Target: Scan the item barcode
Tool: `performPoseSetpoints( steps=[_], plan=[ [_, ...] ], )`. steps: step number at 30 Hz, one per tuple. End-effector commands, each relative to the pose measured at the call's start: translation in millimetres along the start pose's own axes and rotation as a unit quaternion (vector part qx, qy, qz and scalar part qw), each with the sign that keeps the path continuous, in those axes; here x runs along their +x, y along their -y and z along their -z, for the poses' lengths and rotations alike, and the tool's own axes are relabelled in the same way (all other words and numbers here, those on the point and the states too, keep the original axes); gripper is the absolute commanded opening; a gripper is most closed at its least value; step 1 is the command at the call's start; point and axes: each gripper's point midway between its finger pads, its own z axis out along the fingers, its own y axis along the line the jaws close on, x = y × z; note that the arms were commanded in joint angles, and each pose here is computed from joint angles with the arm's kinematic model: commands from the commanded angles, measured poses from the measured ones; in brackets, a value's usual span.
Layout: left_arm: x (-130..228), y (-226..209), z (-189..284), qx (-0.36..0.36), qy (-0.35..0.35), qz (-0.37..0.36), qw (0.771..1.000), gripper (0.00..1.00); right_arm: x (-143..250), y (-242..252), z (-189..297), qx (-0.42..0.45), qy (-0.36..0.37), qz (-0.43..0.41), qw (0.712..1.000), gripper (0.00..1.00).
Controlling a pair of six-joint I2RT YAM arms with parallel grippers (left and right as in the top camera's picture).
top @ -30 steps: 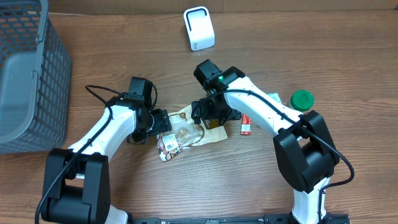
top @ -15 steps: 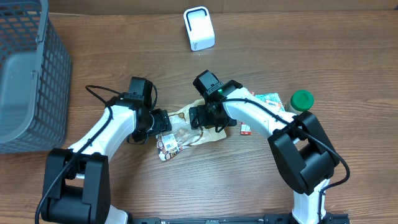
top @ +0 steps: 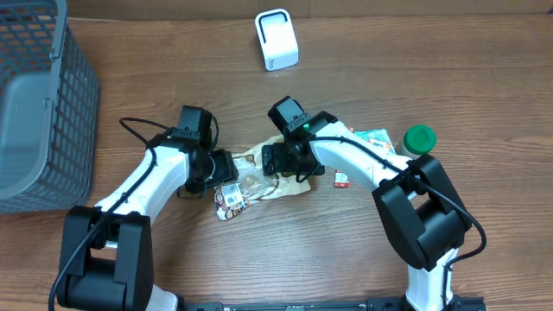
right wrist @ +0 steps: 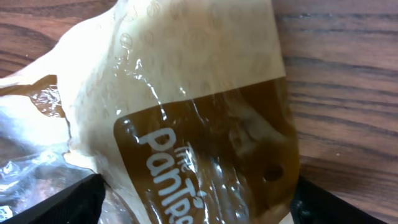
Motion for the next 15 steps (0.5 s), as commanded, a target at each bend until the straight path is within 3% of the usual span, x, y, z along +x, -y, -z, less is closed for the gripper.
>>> performPoseSetpoints(
  steps=[1,9,12,15],
  plan=[
    [-4.5,6.2,0.1,0.010,0.001,-0.007,1.000,0.54,11.6,0.4,0.6,-0.007,-0.011,-0.014,1.000,0.93],
    [-4.1,4.9,-4.9,0.007,-0.003,-0.007,1.000,0.51,15.0,1.1,-8.0,-0.017,-0.010,-0.027,0.999,0.90],
    [-4.2,3.2,-13.1,0.005,-0.009,-0.005,1.000,0.51,17.0,-5.4,-7.6,-0.035,-0.018,-0.027,0.999,0.71],
    [-5.5,2.5,-19.4,0.004,-0.011,-0.005,1.000,0.51,17.0,-10.6,-7.2,-0.049,-0.021,-0.025,0.998,0.64]
  ],
)
